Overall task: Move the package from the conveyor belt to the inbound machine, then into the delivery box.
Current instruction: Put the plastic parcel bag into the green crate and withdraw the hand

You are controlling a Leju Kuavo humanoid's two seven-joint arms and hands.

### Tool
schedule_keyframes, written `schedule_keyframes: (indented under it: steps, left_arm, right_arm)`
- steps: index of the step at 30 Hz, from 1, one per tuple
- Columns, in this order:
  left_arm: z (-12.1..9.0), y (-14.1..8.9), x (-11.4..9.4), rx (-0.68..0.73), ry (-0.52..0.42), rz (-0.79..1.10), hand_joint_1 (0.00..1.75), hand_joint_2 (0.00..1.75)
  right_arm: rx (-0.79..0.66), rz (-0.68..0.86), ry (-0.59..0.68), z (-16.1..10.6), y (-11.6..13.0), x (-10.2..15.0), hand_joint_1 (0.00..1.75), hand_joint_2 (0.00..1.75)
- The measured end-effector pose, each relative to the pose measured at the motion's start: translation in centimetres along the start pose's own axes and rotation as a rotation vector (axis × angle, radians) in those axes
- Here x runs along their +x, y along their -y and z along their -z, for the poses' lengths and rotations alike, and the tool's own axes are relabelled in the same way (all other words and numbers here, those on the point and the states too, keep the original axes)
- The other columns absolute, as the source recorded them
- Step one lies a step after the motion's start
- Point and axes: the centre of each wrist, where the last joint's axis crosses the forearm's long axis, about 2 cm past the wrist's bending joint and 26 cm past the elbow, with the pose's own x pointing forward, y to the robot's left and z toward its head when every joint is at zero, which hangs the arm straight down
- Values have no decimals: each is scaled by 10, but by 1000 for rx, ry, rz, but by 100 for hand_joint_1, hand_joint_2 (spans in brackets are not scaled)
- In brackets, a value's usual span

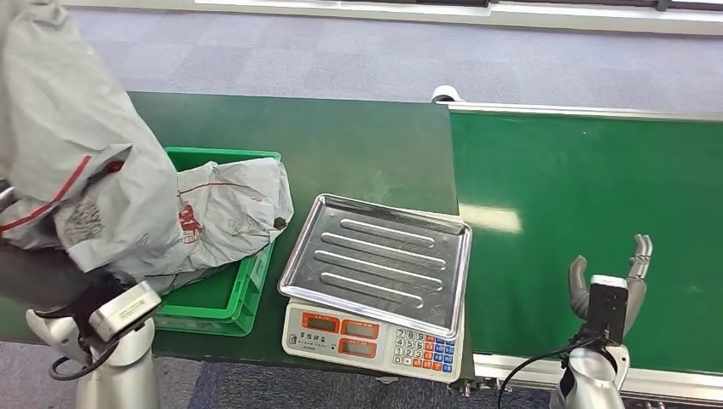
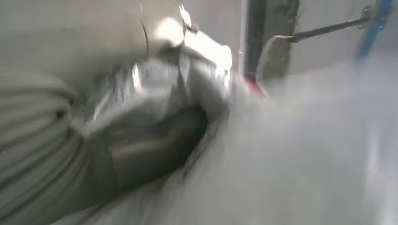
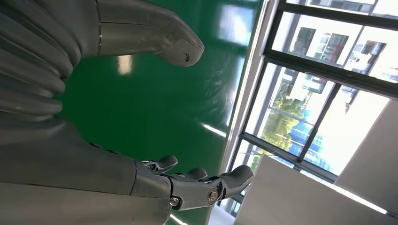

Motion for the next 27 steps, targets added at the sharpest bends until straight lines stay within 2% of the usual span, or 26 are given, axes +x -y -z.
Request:
schedule_keyframes:
  steps: [5,9,14,21,22,25,26,27]
  left_arm:
    - [-37,18,-17,-393,-321,97,175,175]
    - [-69,28,-23,-682,-471,124,175,175]
    - [-95,34,-30,-877,-556,129,175,175]
    - [-112,36,-36,-1016,-615,128,175,175]
    - [-113,36,-37,-1033,-618,123,154,175]
    - [-116,37,-36,-1070,-623,110,23,175]
    - [-117,37,-36,-1079,-624,107,0,175]
    - [-118,38,-35,-1085,-625,102,0,175]
  right_arm:
    - [28,-9,14,-2,3,-1,0,175]
    - [45,-10,24,1,4,0,0,175]
    - [48,-3,39,9,1,2,0,175]
    - [54,3,43,15,-2,3,0,175]
    - [56,3,43,15,-2,3,0,175]
    - [59,3,43,15,-3,3,0,175]
    - [60,3,43,15,-3,3,0,175]
    - [61,3,43,15,-3,3,0,175]
